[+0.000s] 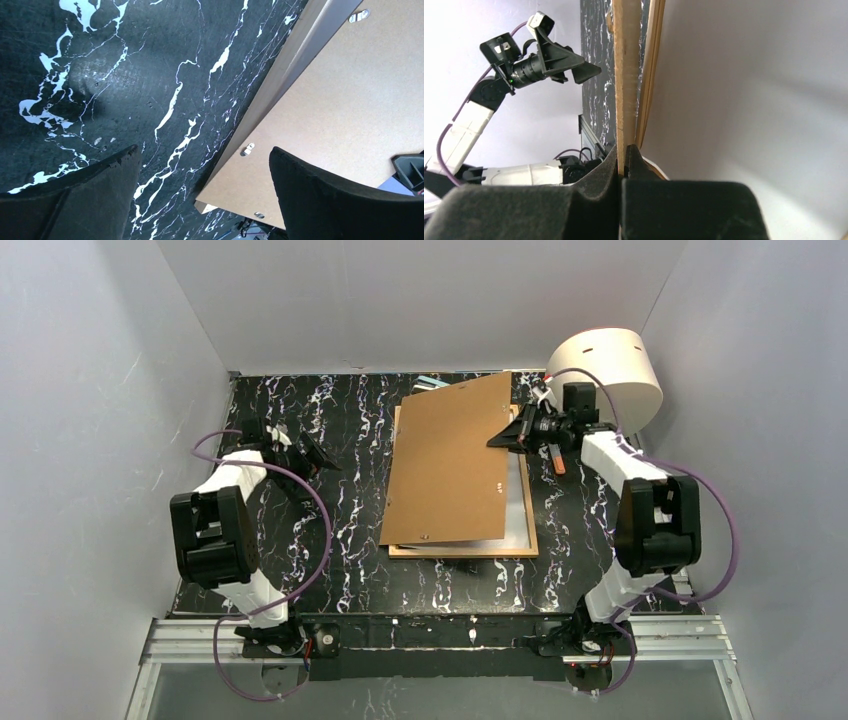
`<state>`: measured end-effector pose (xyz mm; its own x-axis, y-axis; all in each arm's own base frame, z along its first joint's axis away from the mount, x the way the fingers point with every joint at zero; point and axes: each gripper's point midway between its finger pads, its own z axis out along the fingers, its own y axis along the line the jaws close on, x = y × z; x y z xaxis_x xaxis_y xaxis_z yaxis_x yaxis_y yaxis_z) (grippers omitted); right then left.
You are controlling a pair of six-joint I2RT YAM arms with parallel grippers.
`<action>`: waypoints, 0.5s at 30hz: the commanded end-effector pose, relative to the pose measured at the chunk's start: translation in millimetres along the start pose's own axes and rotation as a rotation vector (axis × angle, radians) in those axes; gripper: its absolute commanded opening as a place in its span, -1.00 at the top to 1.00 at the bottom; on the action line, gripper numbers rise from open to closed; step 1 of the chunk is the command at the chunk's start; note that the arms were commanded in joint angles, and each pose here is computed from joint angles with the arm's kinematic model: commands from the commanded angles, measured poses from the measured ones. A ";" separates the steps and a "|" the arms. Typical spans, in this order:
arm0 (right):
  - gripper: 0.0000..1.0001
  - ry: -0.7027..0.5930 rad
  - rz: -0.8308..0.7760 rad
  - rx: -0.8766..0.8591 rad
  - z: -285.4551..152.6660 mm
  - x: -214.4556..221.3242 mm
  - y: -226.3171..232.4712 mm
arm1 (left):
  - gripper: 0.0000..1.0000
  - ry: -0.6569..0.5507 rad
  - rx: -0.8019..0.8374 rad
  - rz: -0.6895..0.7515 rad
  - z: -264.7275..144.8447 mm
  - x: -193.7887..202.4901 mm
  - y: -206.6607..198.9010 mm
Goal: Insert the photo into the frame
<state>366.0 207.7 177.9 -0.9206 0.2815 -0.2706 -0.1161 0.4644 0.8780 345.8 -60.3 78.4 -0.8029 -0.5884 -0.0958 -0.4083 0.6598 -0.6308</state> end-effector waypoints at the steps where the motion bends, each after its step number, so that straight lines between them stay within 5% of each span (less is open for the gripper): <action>1: 0.97 0.110 -0.068 -0.153 -20.9 -7.5 24.3 | -0.94 0.018 0.012 0.004 2.5 -1.8 -9.2; 15: 0.97 0.100 0.051 -0.109 -53.7 -40.3 -8.1 | -0.90 0.074 0.015 0.048 38.8 12.3 -28.4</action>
<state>384.0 156.6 183.9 -0.9506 0.2267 -0.2122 -0.1000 0.4235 0.9004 356.7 -96.5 59.9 -0.8491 -0.5256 -0.0530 -0.3844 0.6836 -0.6204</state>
